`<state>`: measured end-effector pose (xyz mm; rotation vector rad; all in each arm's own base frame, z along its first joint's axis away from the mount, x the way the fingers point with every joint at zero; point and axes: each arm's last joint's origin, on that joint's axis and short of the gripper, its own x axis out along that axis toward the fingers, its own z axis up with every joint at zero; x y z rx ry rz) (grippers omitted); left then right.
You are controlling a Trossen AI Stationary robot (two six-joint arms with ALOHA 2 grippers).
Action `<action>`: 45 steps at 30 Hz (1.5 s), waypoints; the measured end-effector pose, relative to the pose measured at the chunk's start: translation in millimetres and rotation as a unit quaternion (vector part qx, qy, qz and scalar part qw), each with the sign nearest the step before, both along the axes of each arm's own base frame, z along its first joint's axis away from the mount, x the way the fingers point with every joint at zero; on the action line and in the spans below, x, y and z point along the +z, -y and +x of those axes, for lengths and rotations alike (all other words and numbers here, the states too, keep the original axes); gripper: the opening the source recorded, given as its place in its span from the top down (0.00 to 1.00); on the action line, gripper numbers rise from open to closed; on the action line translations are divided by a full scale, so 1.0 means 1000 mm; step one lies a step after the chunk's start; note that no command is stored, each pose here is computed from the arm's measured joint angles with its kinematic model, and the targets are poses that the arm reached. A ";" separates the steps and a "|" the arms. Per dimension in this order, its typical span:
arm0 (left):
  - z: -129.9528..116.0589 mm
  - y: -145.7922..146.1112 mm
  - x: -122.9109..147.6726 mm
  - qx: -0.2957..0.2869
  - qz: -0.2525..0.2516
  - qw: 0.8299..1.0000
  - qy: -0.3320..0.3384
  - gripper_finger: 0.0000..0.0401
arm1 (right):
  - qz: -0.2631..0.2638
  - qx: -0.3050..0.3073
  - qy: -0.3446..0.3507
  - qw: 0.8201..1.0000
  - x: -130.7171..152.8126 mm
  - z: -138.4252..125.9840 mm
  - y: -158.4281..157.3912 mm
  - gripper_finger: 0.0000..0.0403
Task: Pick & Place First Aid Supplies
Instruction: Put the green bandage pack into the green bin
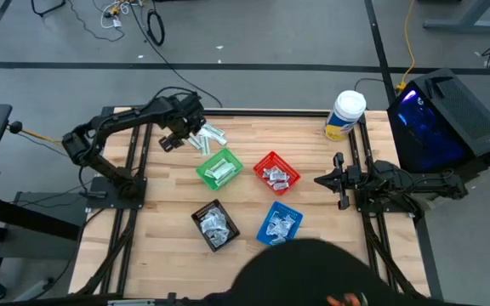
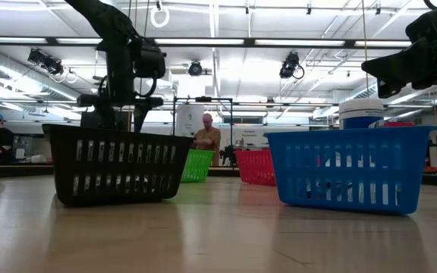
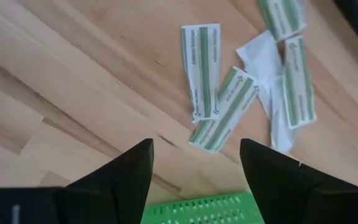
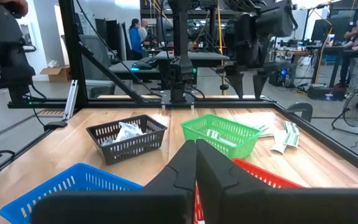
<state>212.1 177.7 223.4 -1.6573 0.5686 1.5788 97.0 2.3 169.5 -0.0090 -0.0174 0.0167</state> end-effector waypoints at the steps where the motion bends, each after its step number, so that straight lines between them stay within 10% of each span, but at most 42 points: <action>1: 0.001 -0.001 -0.003 0.003 -0.003 1.000 -0.003 0.38 | 0.000 0.000 0.000 1.000 0.000 0.000 0.000 0.97; 17: 0.000 -0.025 -0.030 0.054 -0.037 0.998 -0.014 0.17 | 0.000 0.000 0.000 1.000 0.000 0.000 0.000 0.97; 45: 0.006 -0.048 -0.076 0.050 -0.050 0.996 -0.048 0.17 | 0.000 0.000 0.000 1.000 0.000 0.000 0.000 0.97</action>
